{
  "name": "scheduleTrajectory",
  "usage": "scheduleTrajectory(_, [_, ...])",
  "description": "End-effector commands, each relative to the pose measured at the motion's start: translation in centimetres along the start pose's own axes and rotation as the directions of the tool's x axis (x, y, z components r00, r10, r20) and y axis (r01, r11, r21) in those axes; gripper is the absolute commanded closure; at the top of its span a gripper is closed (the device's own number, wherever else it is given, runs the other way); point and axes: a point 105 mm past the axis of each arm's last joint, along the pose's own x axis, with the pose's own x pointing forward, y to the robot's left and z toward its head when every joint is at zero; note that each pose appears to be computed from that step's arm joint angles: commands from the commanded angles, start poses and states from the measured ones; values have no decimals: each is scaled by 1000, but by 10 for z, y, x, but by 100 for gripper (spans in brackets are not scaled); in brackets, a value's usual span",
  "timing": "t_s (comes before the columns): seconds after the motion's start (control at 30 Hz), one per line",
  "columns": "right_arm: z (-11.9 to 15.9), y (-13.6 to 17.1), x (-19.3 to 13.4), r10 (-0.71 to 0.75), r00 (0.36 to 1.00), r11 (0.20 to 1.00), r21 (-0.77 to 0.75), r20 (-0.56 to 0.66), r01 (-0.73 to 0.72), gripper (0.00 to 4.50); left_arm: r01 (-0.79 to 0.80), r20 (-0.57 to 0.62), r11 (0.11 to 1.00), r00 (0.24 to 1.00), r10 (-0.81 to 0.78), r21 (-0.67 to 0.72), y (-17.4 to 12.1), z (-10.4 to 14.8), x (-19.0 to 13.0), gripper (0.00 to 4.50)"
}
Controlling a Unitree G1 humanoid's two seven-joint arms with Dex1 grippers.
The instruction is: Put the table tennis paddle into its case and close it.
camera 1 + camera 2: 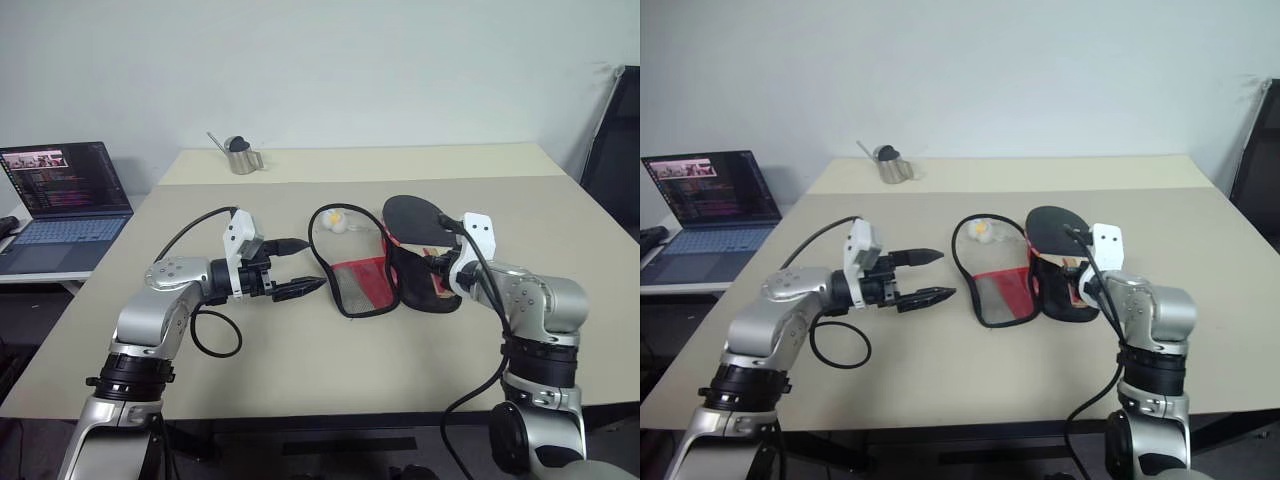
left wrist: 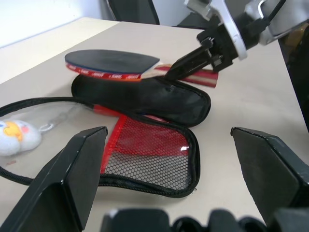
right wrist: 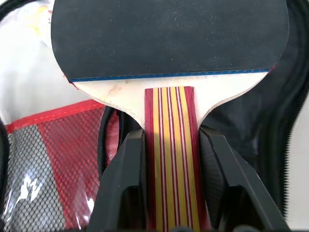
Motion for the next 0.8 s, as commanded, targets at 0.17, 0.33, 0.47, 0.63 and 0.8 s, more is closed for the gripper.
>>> scheduleTrajectory(0.17, [10, 0, 17, -78, 992, 996, -31, 97, 81, 339, -8, 33, 999, 999, 7, 49, 0, 15, -2, 0])
scheduleTrajectory(0.33, [5, -7, 25, -116, 988, 990, -65, 100, 122, 339, -6, 29, 999, 1000, 5, 49, 0, 15, -2, 0])
scheduleTrajectory(0.47, [3, -10, 27, -130, 987, 987, -80, 99, 138, 339, -7, 27, 999, 1000, 6, 49, 0, 14, -3, 0])
scheduleTrajectory(0.63, [-7, -12, 27, -149, 987, 983, -100, 67, 155, 339, -5, 28, 999, 1000, 4, 49, -1, 14, -2, 0])
scheduleTrajectory(0.8, [-13, -8, 29, -141, 989, 982, -122, 49, 146, 339, 0, 29, 999, 1000, -1, 49, -1, 14, -1, 0])
